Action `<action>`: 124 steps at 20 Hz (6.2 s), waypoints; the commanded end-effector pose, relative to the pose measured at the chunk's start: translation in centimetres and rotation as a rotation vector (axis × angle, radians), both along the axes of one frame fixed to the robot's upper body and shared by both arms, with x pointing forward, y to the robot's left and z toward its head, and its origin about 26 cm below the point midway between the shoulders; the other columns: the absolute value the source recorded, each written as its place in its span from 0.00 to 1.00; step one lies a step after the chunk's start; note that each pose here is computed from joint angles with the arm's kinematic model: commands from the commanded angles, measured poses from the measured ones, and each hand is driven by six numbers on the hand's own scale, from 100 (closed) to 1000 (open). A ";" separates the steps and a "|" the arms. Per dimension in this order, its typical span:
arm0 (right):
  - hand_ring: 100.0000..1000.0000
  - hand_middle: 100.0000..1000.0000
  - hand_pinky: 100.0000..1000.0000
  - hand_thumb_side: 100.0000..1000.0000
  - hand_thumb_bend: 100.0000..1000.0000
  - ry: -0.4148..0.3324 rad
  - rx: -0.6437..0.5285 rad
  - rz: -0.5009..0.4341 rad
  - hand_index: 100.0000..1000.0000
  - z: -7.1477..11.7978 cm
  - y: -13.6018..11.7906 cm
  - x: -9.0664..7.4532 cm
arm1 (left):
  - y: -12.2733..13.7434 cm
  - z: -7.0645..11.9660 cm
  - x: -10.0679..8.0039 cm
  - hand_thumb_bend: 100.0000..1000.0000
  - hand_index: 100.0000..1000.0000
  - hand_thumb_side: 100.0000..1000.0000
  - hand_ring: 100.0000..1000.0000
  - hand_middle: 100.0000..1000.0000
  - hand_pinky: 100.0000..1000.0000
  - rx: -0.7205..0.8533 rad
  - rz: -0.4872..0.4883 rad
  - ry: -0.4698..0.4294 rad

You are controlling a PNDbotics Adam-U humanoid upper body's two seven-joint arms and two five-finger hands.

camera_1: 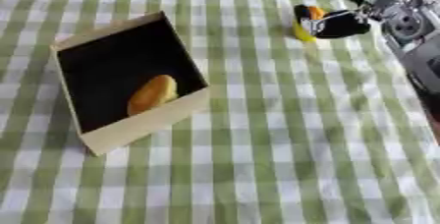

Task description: Pick up objects on the table and place them in the box.

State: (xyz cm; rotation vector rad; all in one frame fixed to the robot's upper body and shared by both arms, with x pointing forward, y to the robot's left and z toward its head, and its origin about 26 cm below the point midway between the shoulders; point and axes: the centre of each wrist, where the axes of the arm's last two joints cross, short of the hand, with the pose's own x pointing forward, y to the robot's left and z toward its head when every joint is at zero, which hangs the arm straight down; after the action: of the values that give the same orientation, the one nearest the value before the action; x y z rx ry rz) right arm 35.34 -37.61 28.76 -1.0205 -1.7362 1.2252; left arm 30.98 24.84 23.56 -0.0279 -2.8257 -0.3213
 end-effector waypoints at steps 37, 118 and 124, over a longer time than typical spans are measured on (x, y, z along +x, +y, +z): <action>0.92 0.79 0.93 0.00 0.27 -0.089 -0.114 -0.290 0.92 1.4 -4.5 0.6 | -0.7 0.5 -0.2 0.00 0.84 0.66 0.70 0.78 0.75 0.035 -0.014 -0.009; 0.73 0.47 0.85 0.04 0.00 -0.102 -0.295 0.487 0.62 -2.4 23.2 0.5 | -0.2 1.5 -0.2 0.00 0.84 0.61 0.72 0.77 0.74 0.039 -0.085 -0.106; 0.86 0.72 0.87 0.06 0.10 -0.064 -0.381 0.511 0.83 -4.1 23.5 2.1 | -0.3 1.6 -0.2 0.00 0.84 0.61 0.72 0.77 0.74 0.036 -0.093 -0.102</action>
State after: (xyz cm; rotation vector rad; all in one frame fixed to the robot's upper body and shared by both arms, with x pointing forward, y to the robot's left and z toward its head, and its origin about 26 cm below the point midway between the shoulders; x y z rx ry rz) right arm 37.30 -14.18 23.95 -0.8171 -1.9158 1.8939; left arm 31.06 24.61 24.35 -0.1298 -2.9000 -0.3907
